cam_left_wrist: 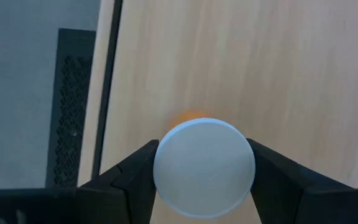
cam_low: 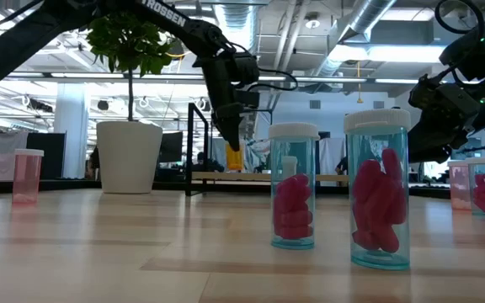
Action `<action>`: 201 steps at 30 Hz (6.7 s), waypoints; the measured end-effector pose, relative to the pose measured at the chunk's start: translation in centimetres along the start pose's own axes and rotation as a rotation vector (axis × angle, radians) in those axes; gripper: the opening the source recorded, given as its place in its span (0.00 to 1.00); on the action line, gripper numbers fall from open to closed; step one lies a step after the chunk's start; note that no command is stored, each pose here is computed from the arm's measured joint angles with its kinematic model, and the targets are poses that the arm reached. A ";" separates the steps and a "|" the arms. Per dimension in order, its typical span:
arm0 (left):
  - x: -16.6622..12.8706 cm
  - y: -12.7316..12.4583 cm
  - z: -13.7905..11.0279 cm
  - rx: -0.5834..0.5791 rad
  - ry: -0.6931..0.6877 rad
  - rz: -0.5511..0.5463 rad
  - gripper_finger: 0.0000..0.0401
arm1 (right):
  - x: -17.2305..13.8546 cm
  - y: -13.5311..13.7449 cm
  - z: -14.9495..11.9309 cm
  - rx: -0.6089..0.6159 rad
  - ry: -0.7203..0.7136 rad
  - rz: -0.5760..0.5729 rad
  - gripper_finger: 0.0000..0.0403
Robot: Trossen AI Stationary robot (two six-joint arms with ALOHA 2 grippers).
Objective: Pick and place medicine bottles onto shelf by color
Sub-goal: Put the top orange pill bottle on the shelf, then put the top yellow pill bottle on the shelf
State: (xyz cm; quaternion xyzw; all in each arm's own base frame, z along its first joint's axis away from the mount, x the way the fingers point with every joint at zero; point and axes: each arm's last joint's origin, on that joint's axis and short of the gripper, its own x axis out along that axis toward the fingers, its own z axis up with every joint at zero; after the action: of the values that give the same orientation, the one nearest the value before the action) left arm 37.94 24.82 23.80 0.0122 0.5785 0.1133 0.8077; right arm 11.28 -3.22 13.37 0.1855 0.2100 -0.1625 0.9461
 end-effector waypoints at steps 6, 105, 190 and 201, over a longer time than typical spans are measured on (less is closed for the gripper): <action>0.8 0.6 -0.2 0.013 -0.002 -0.015 0.49 | 0.0 0.0 0.0 0.000 -0.001 0.000 0.62; -6.1 -0.5 4.4 0.026 -0.174 0.149 0.65 | 0.0 0.0 0.0 0.000 0.000 -0.001 0.62; -3.4 -28.1 3.3 -0.278 0.002 -0.141 0.66 | 0.0 0.0 0.0 0.000 0.000 -0.001 0.62; -3.3 -28.5 3.3 -0.285 -0.016 -0.107 0.66 | 0.0 0.0 0.0 0.000 0.000 -0.001 0.62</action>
State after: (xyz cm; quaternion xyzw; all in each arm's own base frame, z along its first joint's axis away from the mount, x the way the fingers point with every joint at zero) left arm 44.80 -3.21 23.67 -0.1326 0.5497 0.1510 0.8108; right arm 11.28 -3.22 13.36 0.1856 0.2102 -0.1628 0.9460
